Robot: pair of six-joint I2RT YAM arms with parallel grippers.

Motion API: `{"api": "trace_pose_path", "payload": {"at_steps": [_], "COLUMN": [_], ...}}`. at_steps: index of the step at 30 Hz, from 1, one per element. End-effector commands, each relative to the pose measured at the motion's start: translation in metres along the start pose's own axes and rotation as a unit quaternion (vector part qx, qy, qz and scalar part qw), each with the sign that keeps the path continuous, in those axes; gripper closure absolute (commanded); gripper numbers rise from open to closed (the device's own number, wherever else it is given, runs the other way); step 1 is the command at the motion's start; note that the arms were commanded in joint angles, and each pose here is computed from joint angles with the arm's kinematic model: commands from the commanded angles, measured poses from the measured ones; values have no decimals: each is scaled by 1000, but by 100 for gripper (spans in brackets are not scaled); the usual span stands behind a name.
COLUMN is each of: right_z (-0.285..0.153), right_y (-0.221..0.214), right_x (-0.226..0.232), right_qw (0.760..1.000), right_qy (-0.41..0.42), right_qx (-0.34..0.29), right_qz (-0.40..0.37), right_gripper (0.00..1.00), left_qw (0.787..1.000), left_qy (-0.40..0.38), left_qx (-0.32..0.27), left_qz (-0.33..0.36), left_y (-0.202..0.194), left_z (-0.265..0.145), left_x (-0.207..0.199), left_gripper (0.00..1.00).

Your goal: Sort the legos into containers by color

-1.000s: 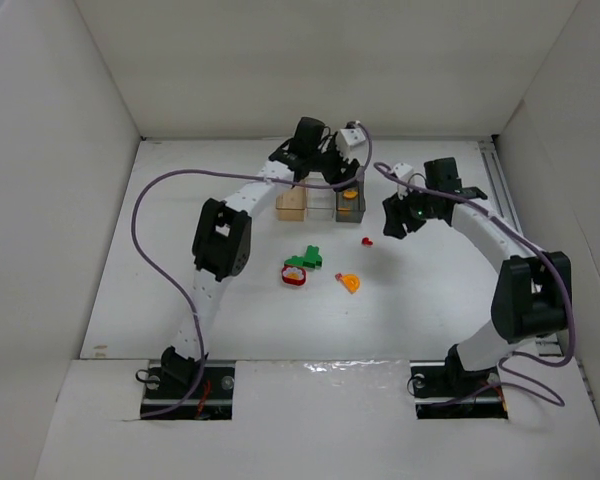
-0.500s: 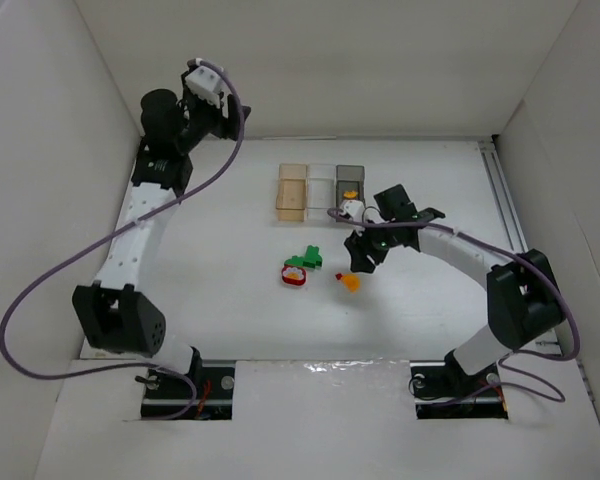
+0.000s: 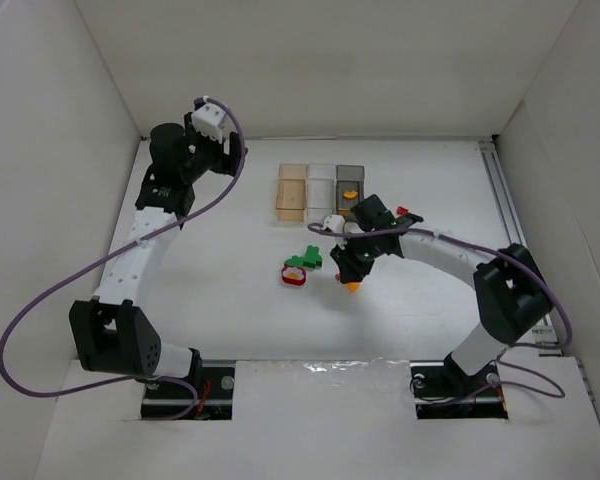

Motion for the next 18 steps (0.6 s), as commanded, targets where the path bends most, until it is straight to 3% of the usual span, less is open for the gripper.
{"api": "trace_pose_path", "payload": {"at_steps": [1, 9, 18], "right_z": [7, 6, 1], "right_y": [9, 0, -8], "right_x": [-7, -13, -1], "right_qw": [999, 990, 985], "right_qy": [-9, -32, -34], "right_qx": [29, 116, 153], "right_qz": [30, 74, 75], "right_gripper": [63, 67, 62], "left_qw": [998, 998, 997], "left_qy": [12, 13, 4], "left_qx": [-48, -42, -43], "left_qz": [30, 53, 58], "left_y": [27, 22, 19], "left_z": [-12, -11, -8], "left_x": [0, 2, 2], "left_gripper": [34, 32, 32]}}
Point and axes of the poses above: each gripper's point midway between its finger pads, its own z axis out along the fingers, its own x axis along the line the jaws close on, y = z × x, the point moved 6 cm from there along -z, back along the fingers, and after that the axes turned 9 degrees about -z, right-handed, at the moved point
